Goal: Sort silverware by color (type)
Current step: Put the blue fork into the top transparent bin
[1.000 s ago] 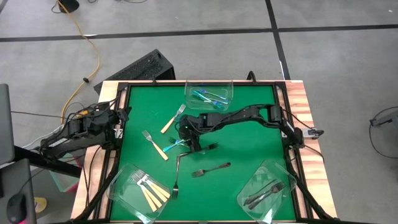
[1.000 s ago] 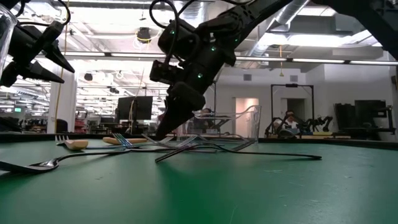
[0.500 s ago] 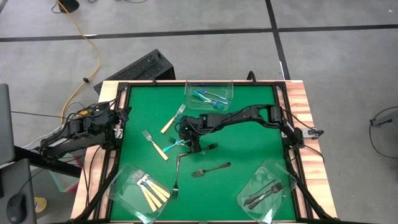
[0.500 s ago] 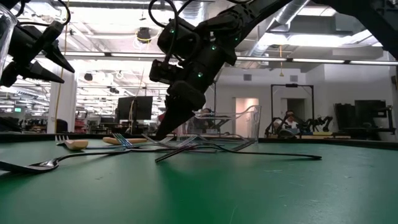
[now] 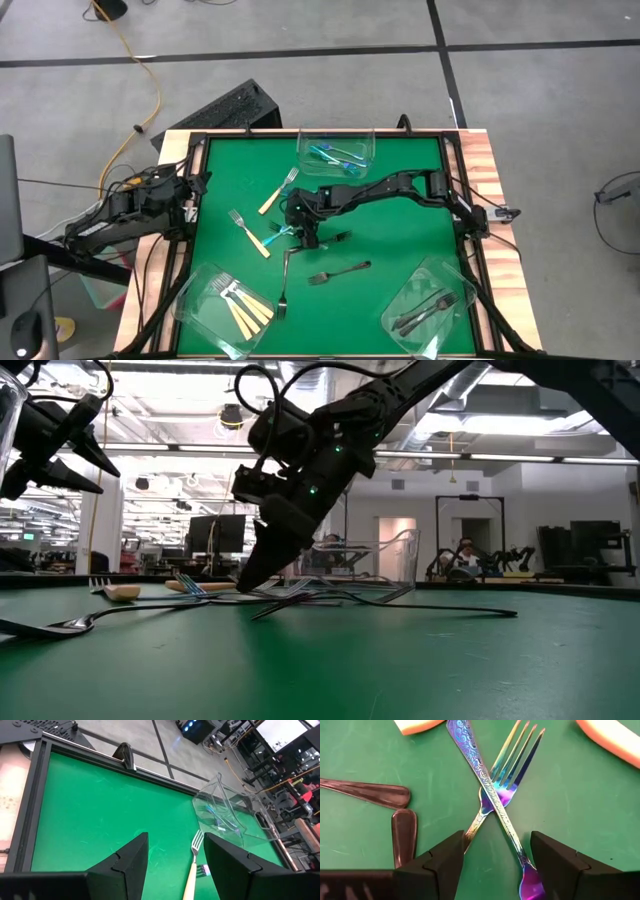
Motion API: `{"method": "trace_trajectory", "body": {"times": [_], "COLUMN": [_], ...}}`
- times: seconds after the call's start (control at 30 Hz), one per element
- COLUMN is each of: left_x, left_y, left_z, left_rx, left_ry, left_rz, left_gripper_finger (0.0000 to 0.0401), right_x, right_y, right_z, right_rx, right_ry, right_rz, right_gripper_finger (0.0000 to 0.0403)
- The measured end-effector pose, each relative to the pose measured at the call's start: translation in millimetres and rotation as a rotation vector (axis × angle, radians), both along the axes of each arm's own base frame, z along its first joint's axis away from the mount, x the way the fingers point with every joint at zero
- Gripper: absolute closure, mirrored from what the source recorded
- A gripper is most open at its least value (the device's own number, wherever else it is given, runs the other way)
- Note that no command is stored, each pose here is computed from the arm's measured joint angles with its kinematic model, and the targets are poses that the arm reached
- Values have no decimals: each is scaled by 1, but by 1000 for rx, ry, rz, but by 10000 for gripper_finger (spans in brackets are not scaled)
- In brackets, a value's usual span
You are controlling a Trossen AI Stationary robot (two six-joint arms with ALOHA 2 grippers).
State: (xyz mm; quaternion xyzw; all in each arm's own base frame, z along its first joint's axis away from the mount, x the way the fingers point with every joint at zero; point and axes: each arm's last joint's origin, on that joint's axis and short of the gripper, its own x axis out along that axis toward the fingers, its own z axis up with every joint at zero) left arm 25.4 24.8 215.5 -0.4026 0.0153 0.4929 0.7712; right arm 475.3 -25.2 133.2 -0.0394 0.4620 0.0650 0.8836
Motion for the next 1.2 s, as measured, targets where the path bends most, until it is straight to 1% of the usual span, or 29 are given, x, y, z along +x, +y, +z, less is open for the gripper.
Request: {"method": "trace_trajectory", "body": {"times": [0.07,0.23,0.4,0.53,0.67,0.8,1.0,1.2], "left_x": [0,0,0,0,0,0,0,0], "left_y": [0,0,0,0,0,0,0,0], "left_z": [0,0,0,0,0,0,0,0], "left_rx": [0,1,2,2,2,2,2,2], "left_ry": [0,1,1,1,1,1,1,1], "left_rz": [0,1,2,3,2,2,3,2], "left_gripper_finger": [225,225,225,225,225,225,225,225], "right_x": [0,1,10,16,17,15,11,5], "right_y": [-1,1,2,-5,-13,-20,-15,-14], "right_z": [0,3,21,37,44,43,35,21], "right_rx": [3,75,60,46,25,9,-28,-29], "right_ry": [5,6,-14,-49,-62,-43,-23,6], "right_rz": [-1,12,36,39,49,64,143,150], "right_gripper_finger": [167,193,207,209,208,207,207,207]}}
